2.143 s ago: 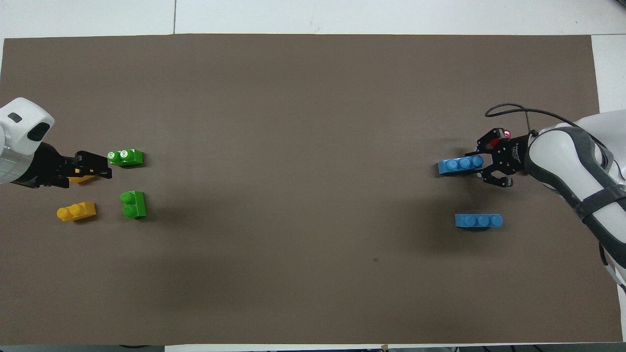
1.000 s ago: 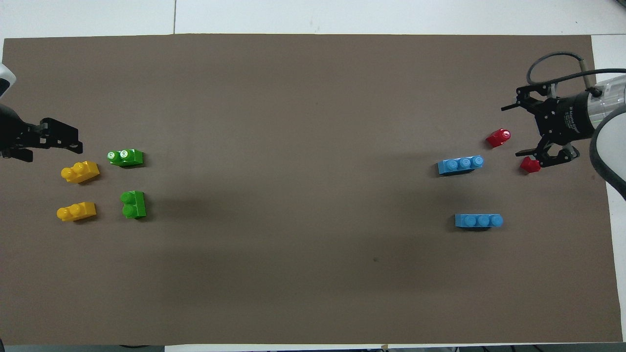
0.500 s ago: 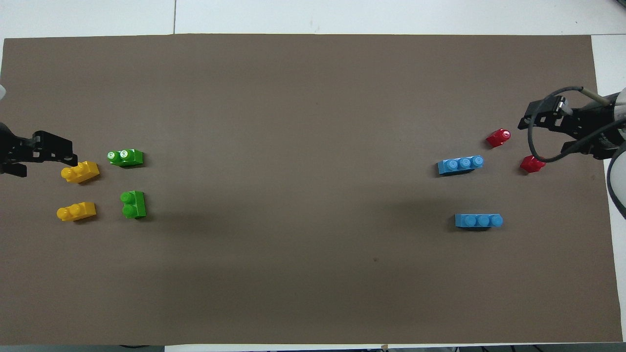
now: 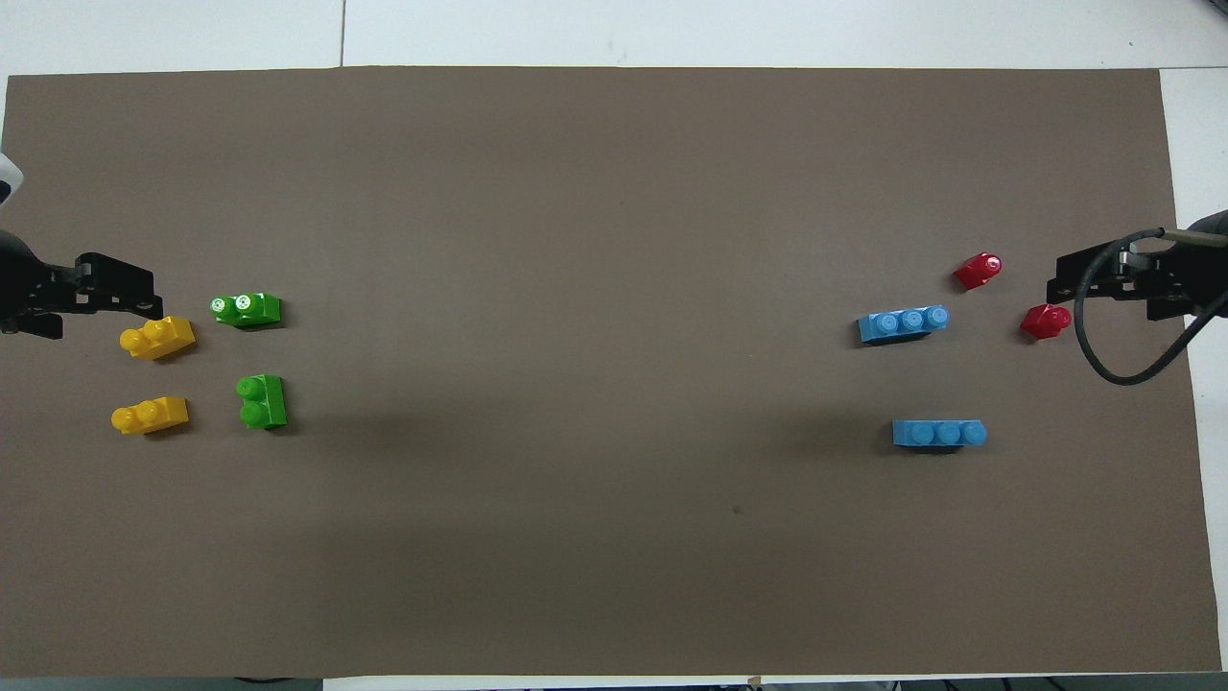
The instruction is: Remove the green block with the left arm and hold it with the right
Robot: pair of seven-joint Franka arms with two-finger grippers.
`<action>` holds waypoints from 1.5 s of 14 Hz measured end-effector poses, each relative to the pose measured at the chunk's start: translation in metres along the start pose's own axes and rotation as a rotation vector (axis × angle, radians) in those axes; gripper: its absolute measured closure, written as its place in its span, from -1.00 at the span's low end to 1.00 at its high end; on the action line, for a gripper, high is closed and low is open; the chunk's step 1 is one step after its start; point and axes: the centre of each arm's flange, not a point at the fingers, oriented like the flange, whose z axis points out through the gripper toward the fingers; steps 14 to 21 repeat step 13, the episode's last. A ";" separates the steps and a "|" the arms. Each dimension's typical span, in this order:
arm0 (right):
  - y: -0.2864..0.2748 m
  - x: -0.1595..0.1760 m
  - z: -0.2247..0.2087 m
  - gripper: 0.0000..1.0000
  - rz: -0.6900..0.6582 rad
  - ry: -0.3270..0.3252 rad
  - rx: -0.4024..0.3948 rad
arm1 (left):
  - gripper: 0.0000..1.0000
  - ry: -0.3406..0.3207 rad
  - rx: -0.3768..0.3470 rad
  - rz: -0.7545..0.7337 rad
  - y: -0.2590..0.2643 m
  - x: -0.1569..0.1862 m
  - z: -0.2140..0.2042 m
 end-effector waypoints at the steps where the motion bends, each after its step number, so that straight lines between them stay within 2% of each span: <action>1: 0.000 0.000 -0.001 -1.00 -0.004 0.003 -0.006 | -1.00 0.005 0.000 0.002 0.001 0.000 -0.002; 7: 0.001 0.001 -0.007 -1.00 -0.020 0.017 -0.023 | -1.00 0.029 0.000 0.050 0.028 -0.001 -0.014; 21: 0.002 0.001 -0.007 -1.00 -0.020 0.017 -0.023 | -1.00 0.045 -0.001 0.052 0.029 0.000 -0.025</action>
